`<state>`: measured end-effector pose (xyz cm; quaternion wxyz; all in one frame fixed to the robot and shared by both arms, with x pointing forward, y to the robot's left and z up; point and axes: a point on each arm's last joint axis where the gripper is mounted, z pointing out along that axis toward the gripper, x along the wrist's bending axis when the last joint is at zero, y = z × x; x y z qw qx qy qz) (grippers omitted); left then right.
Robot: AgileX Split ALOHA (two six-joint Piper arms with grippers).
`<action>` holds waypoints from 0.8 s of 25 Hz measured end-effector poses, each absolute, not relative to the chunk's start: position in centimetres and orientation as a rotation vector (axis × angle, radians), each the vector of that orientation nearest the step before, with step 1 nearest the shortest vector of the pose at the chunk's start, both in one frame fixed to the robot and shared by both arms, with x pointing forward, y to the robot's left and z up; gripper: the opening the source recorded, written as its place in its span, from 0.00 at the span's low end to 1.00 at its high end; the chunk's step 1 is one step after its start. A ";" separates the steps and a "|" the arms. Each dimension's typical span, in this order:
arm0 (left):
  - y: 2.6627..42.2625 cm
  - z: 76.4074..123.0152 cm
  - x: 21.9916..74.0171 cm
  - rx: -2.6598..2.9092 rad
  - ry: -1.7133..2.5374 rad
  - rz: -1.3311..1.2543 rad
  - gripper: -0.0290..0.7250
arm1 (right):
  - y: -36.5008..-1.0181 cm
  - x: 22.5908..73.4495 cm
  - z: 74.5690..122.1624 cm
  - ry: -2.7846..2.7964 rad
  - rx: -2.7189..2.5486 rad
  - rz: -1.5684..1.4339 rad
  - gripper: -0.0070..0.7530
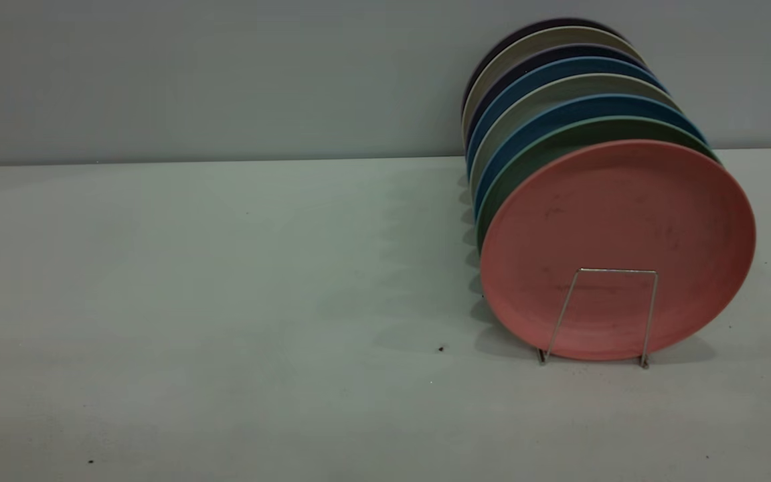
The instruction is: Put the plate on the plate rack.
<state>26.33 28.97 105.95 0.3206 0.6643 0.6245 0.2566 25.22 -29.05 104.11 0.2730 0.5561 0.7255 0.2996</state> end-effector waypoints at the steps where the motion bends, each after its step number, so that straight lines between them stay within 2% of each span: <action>1: 29.0 105.7 26.3 1.750 1.645 0.679 0.78 | -29.1 25.2 104.1 1.946 1.492 0.809 0.50; 8: 29.2 104.2 26.4 1.772 1.683 0.665 0.78 | -29.1 25.3 104.0 1.934 1.481 0.811 0.50; 20: 29.5 104.1 26.4 1.745 1.728 0.688 0.78 | -29.1 25.3 104.0 1.934 1.480 0.808 0.50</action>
